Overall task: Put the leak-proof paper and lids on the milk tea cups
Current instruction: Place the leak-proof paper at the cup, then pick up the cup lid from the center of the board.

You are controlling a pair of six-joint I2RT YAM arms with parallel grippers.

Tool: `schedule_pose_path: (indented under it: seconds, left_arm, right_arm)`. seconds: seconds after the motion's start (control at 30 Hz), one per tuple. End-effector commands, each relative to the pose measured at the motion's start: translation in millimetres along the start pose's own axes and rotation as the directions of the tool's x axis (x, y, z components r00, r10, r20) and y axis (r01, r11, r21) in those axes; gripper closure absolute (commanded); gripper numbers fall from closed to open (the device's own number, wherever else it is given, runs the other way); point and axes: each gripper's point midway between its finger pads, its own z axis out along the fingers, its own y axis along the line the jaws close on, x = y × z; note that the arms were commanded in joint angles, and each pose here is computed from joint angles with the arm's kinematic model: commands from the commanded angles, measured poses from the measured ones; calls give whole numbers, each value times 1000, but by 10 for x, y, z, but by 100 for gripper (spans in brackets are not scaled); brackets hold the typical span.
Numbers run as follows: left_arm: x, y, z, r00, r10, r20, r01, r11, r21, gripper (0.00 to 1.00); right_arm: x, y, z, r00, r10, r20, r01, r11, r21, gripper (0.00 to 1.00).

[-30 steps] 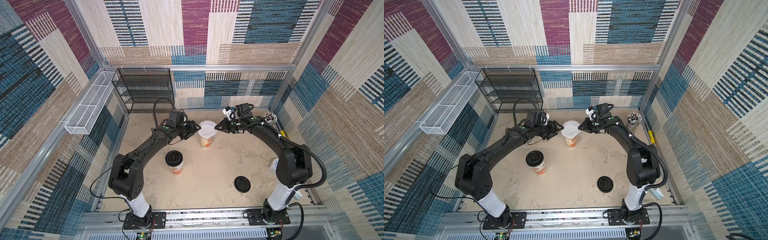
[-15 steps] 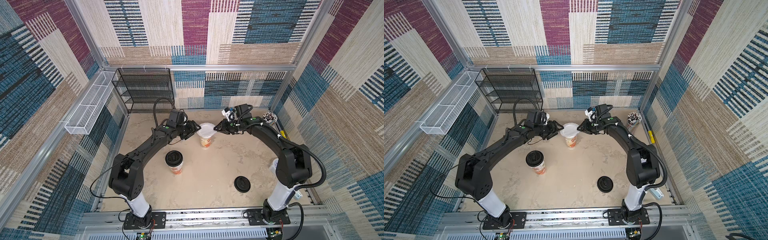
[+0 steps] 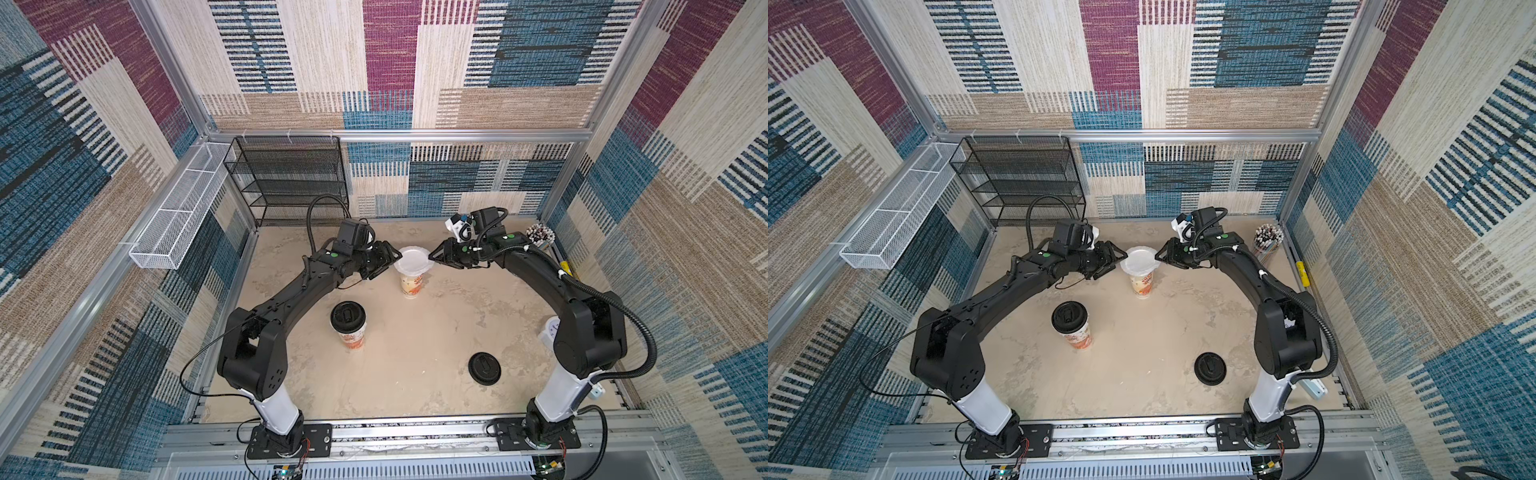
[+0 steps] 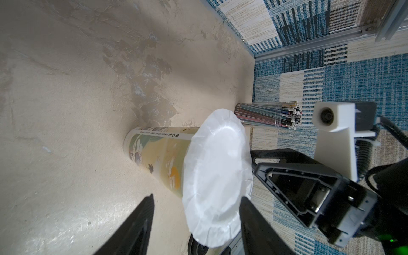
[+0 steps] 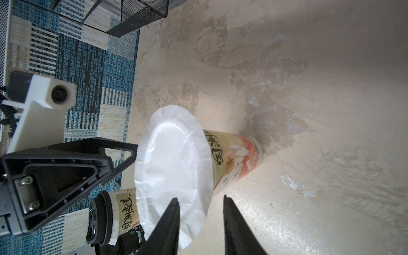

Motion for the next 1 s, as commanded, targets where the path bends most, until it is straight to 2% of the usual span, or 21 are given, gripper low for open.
schedule_pose_path:
  seconds: [0.0,0.07,0.17,0.27,0.37,0.43,0.57,0.7,0.8,0.9,0.97]
  left_arm:
    - [-20,-25,-38,1000,11,12,-11,1000,1,36]
    - [-26,-36,-55,1000,17,15,-17,1000,4,35]
    - [-35,-49,-94,999,28,25,-28,1000,1,33]
    - [-47,-62,-168,998,46,44,-45,999,-8,30]
    - [-62,-77,-243,996,62,64,-61,998,-13,29]
    - [-54,-81,-287,995,72,71,-71,997,-18,29]
    - [-20,-53,-355,994,72,80,-70,997,-25,29]
    - [34,1,-399,995,64,81,-61,998,-34,28]
    - [61,39,-423,995,62,82,-59,997,-44,27]
    - [69,38,-446,994,63,84,-59,997,-45,27]
    - [76,36,-456,994,64,84,-61,997,-46,27]
  right_arm:
    - [-15,41,-53,1000,-19,17,19,1000,0,63]
    - [-43,73,-113,999,-30,37,30,1000,9,59]
    - [-94,107,-322,993,-65,95,59,996,69,43]
    - [-18,-11,-596,985,-112,131,83,975,208,36]
    - [271,-310,-842,984,-119,132,62,925,376,33]
    - [596,-535,-949,988,-101,121,32,879,475,30]
    - [1320,-808,-1045,996,22,88,-69,814,576,26]
    - [1951,-911,-1053,981,177,76,-188,794,579,17]
    - [2287,-1012,-1037,960,272,70,-259,759,597,11]
    - [2521,-1173,-1019,932,355,69,-315,702,639,13]
    - [2611,-1210,-946,923,382,50,-325,702,634,14]
